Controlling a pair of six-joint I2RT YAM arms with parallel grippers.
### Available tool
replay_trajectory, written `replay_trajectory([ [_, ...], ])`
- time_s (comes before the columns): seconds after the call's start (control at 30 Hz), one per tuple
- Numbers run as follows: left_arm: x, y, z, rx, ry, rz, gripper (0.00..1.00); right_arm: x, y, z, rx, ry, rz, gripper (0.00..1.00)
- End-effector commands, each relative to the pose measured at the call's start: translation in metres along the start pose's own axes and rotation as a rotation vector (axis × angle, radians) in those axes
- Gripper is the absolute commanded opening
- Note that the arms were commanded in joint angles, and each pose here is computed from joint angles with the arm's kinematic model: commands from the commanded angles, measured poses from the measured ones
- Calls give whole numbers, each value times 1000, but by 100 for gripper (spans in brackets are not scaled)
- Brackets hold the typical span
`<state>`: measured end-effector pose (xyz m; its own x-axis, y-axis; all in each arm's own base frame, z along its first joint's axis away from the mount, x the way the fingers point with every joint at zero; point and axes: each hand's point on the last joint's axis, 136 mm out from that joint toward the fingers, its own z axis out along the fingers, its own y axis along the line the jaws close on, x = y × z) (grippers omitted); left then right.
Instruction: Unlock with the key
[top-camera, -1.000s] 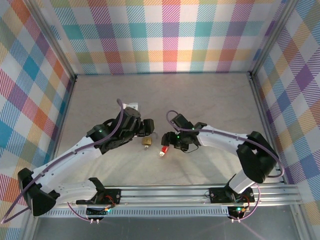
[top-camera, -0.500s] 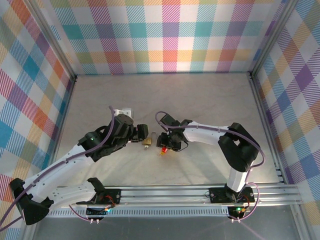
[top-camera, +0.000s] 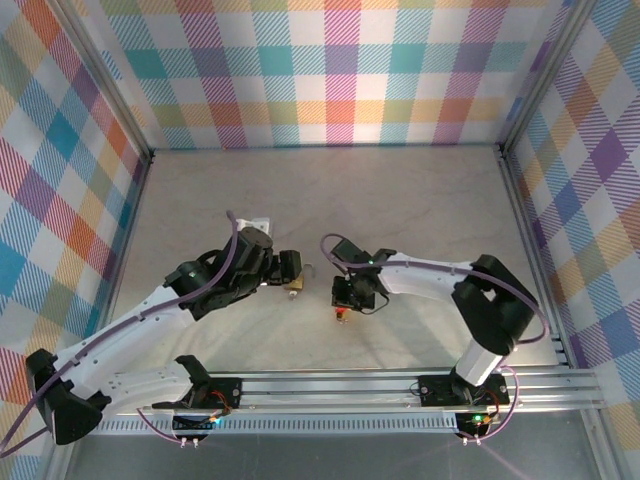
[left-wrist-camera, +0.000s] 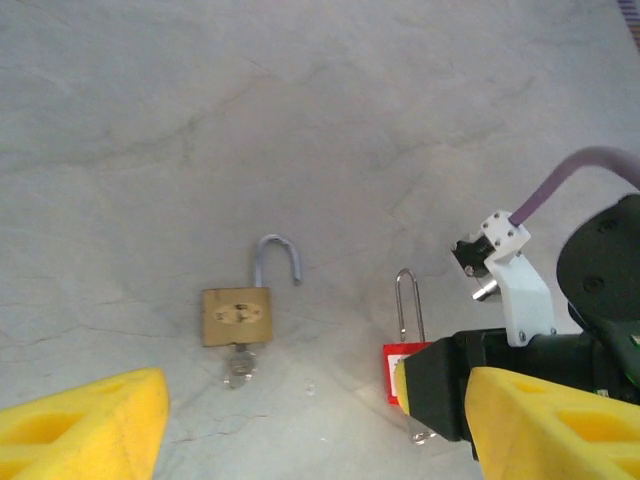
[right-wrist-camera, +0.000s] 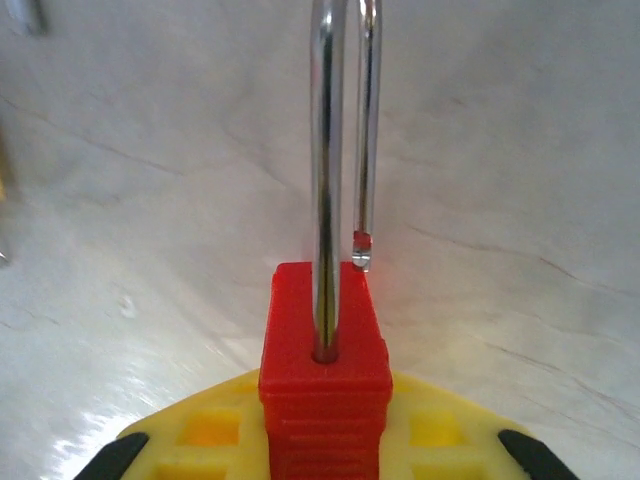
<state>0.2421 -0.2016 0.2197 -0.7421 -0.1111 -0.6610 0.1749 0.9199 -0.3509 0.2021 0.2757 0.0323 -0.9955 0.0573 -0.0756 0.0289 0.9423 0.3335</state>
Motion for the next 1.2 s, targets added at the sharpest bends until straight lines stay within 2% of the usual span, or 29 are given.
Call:
replay_trajectory([
  [0.0,1,-28,8,137,31,-56,78,4,15,-28,-137,-62,-150,0],
  [0.17,4,-76,23,367,98,-177,78,24,37,-94,-468,-144,-382,0],
  [0.3,8,-95,39,449,144,-270,78,30,33,-137,-638,-200,-443,0],
  [0.4,15,-106,53,487,202,-363,76,33,27,-146,-661,-210,-475,0],
  [0.57,20,-117,65,525,270,-475,73,38,27,-138,-691,-198,-500,0],
  [0.83,29,-124,81,527,310,-515,68,38,30,-128,-709,-181,-521,0],
  [1.03,44,-129,107,522,361,-524,50,35,31,-120,-713,-171,-513,0],
  [1.17,48,-129,119,506,367,-521,30,32,29,-110,-712,-151,-493,0],
])
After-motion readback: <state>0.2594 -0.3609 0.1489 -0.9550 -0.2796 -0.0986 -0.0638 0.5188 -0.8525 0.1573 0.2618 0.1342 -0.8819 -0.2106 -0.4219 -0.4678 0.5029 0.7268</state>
